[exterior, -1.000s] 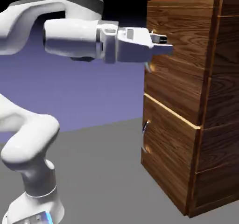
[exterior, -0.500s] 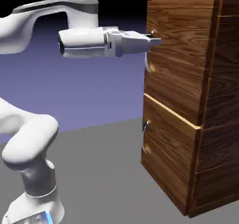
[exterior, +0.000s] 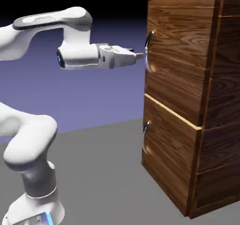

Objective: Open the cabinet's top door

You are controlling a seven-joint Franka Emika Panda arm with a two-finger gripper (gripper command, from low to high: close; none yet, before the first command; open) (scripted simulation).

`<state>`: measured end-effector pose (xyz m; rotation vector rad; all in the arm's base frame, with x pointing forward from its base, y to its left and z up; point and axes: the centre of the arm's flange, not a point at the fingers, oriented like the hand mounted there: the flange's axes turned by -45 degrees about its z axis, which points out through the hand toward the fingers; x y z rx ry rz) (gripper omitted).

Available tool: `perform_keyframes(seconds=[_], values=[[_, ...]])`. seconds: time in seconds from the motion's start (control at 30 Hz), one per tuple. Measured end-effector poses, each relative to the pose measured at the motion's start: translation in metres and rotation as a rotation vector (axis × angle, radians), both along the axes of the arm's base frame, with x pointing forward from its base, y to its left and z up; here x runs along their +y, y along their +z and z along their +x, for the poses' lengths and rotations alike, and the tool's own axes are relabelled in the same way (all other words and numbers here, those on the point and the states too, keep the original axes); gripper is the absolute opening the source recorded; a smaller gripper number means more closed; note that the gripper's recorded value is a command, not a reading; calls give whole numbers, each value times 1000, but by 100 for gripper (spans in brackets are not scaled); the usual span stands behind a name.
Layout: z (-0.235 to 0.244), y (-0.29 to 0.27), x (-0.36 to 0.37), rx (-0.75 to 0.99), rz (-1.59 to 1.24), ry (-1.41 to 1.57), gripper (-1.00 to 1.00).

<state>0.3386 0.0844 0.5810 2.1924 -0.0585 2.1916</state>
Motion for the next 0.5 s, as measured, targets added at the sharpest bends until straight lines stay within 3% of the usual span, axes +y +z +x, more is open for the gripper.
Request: perform_keyframes(seconds=[0.03, 0.07, 0.5], values=[[10, 0, -1, 0, 1, 0, 0], [17, 0, -2, 0, 2, 1, -100], [-37, 0, -32, -1, 2, 191, -100]])
